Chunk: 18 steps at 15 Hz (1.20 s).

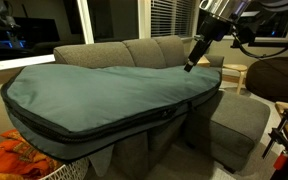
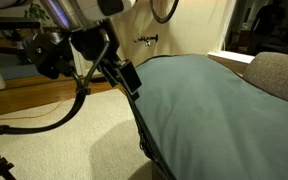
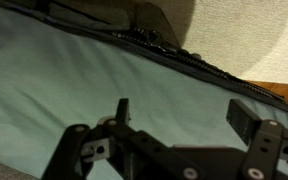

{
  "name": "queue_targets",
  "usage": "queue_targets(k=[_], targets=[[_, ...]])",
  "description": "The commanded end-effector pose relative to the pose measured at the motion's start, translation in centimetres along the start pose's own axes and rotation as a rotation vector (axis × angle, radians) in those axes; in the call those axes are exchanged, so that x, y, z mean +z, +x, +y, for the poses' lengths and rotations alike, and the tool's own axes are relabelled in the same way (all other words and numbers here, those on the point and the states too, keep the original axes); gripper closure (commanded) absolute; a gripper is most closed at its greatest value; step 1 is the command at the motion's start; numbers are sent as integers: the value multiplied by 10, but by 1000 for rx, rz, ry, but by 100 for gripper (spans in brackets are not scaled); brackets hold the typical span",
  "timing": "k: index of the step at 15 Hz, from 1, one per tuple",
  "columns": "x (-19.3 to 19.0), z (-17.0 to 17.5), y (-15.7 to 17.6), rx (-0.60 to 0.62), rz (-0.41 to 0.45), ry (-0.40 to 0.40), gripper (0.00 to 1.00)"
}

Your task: Open the zip to the left

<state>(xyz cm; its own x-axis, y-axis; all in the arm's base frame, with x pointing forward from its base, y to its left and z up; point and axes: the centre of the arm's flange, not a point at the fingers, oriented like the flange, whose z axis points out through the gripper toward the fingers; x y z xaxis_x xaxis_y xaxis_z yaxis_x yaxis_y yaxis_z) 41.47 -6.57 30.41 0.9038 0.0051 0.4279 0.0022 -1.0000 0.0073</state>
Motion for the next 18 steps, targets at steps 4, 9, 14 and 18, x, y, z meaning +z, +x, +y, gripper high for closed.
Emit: queue_targets(k=[4, 9, 14, 18], targets=[[9, 3, -18, -2, 39, 5, 0], [10, 7, -16, 1, 70, -1, 0], [1, 5, -2, 6, 47, 0, 0], [4, 6, -2, 4, 42, 0, 0]])
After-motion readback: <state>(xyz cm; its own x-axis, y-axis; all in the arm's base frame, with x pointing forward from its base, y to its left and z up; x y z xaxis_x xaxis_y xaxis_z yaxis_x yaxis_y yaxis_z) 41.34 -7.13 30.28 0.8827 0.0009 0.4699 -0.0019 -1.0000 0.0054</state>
